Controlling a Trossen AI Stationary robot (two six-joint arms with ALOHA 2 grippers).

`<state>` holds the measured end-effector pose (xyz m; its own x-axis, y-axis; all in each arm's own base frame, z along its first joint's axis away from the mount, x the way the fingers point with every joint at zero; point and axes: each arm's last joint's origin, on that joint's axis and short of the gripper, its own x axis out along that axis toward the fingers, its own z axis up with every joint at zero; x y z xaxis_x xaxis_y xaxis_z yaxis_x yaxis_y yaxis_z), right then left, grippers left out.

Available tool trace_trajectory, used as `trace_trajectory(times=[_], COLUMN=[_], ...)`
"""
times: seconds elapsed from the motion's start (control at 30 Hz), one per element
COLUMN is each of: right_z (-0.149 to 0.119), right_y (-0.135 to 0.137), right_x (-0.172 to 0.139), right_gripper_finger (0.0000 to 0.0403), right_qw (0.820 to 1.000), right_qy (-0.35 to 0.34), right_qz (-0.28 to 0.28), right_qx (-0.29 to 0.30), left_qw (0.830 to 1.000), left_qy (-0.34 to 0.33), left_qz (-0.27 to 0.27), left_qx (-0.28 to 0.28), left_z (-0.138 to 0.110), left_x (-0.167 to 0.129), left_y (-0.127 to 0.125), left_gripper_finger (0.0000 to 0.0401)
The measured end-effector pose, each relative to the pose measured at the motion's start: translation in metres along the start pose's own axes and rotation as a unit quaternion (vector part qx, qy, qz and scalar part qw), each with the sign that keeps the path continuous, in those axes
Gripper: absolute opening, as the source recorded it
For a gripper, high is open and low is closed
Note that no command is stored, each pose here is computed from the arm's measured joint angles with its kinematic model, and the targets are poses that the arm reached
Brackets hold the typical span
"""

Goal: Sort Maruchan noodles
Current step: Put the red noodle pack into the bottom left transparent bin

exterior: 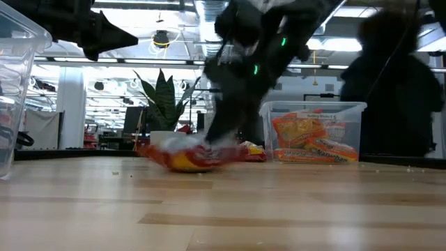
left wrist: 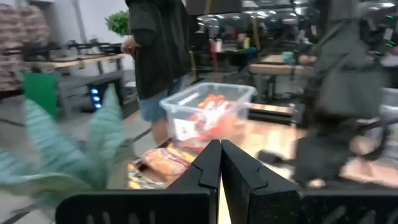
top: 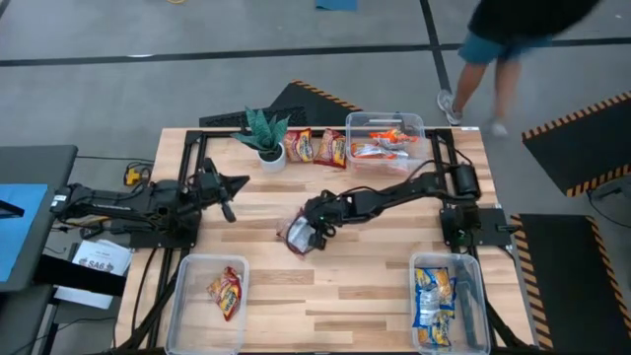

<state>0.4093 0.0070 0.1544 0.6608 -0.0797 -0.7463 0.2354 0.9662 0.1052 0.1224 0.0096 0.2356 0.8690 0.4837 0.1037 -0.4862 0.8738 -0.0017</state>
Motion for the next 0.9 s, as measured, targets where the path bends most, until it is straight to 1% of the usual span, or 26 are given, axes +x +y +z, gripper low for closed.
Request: trace_trajectory(times=[0.13, 0.27, 0.33, 0.43, 0.5, 0.67, 0.73, 0.8, 0.87, 0.9], right_z=[0.022, 0.033, 0.037, 0.042, 0.044, 0.050, 0.056, 0.063, 0.068, 0.072], right_y=[0.025, 0.054, 0.068, 0.085, 0.093, 0.100, 0.101, 0.104, 0.109, 0.113], right_x=[-0.034, -0.053, -0.060, -0.068, -0.073, -0.081, -0.084, -0.078, -0.066, -0.059], right_gripper_finger=[0.0006, 0.0006, 0.0006, 0.0006, 0.0006, 0.0006, 0.0006, 0.0006, 0.0006, 0.0006], right_qw=[0.995, 0.980, 0.969, 0.945, 0.932, 0.913, 0.908, 0.903, 0.903, 0.899], right_qy=[-0.081, -0.164, -0.203, -0.255, -0.285, -0.331, -0.341, -0.350, -0.336, -0.336], right_qz=[0.044, 0.097, 0.129, 0.190, 0.210, 0.227, 0.228, 0.237, 0.252, 0.262], right_qx=[-0.025, -0.052, -0.063, -0.073, -0.078, -0.078, -0.078, -0.080, -0.092, -0.097], left_qw=[1.000, 0.999, 0.999, 0.999, 0.998, 0.998, 0.998, 0.998, 0.998, 0.998], left_qy=[-0.011, -0.029, -0.033, -0.037, -0.042, -0.043, -0.043, -0.043, -0.043, -0.043], left_qz=[0.021, 0.022, 0.021, 0.021, 0.022, 0.022, 0.022, 0.022, 0.022, 0.022], left_qx=[-0.009, -0.022, -0.025, -0.030, -0.034, -0.036, -0.036, -0.036, -0.036, -0.036], left_z=[0.003, 0.008, 0.009, 0.010, 0.011, 0.012, 0.012, 0.012, 0.012, 0.012], left_x=[-0.004, -0.009, -0.011, -0.014, -0.015, -0.016, -0.016, -0.016, -0.016, -0.016], left_y=[0.004, 0.007, 0.009, 0.010, 0.011, 0.011, 0.011, 0.011, 0.011, 0.011], left_gripper_finger=[0.0000, 0.0000, 0.0000, 0.0000, 0.0000, 0.0000, 0.0000, 0.0000, 0.0000, 0.0000])
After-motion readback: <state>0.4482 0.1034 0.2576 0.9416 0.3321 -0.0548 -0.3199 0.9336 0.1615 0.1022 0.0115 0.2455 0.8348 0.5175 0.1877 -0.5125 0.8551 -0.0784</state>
